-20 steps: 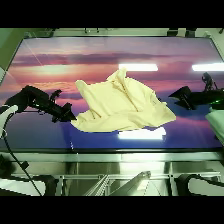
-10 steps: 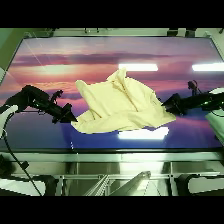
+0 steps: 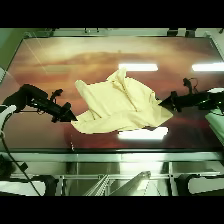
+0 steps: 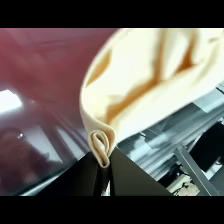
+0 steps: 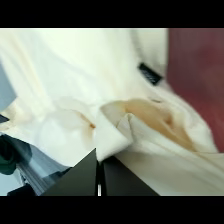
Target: Fold the shirts.
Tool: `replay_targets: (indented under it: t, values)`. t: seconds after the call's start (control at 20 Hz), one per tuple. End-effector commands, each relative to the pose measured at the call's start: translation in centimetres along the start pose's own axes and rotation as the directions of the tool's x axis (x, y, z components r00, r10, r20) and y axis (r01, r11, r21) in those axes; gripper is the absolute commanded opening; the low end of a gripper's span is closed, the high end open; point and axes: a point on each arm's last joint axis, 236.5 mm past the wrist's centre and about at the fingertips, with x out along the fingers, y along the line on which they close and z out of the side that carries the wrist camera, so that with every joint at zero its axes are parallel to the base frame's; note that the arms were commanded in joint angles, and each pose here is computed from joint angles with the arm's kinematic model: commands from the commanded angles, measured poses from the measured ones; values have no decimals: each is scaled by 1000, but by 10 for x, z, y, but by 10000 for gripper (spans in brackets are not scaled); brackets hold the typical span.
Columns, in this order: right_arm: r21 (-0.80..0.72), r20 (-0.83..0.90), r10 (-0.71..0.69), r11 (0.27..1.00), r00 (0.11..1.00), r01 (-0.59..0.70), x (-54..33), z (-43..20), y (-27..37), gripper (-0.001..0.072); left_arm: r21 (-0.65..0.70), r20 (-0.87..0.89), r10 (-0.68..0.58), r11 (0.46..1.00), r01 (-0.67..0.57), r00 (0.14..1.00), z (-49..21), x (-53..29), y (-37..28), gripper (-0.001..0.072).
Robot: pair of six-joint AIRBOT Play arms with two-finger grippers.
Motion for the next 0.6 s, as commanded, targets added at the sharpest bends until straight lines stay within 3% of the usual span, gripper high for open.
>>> replay_targets:
  t: [0.0, 0.1, 0.2, 0.25, 0.35, 0.4, 0.45, 0.55]
  values:
    - [-244, 90, 130, 964, 987, -104, -49, -2, 88, 21, 241, 149, -257, 946, 217, 955, -8, -59, -94, 23]
    - [-507, 215, 286, 850, 934, -144, -109, -17, 185, 21, 485, 325, -455, 833, 267, 829, -36, -145, -178, 23]
    - [-749, 358, 470, 660, 807, -53, -184, -57, 286, 21, 692, 536, -513, 722, 0, 670, -95, -237, -248, 24]
    - [-802, 445, 508, 592, 737, 77, -215, -78, 320, 21, 705, 657, -520, 680, -200, 546, -130, -280, -277, 24]
    - [-750, 661, 528, 482, 534, 452, -272, -113, 372, 20, 530, 829, -519, 605, -595, 210, -216, -353, -334, 23]
    - [-677, 723, 544, 432, 426, 597, -293, -130, 392, 20, 394, 871, -481, 567, -723, 97, -247, -368, -349, 23]
    - [-584, 761, 564, 382, 320, 716, -310, -149, 413, 20, 273, 891, -454, 531, -802, 3, -271, -377, -363, 23]
    - [-448, 776, 599, 301, 199, 842, -326, -177, 444, 19, 208, 874, -482, 477, -854, -56, -292, -391, -389, 23]
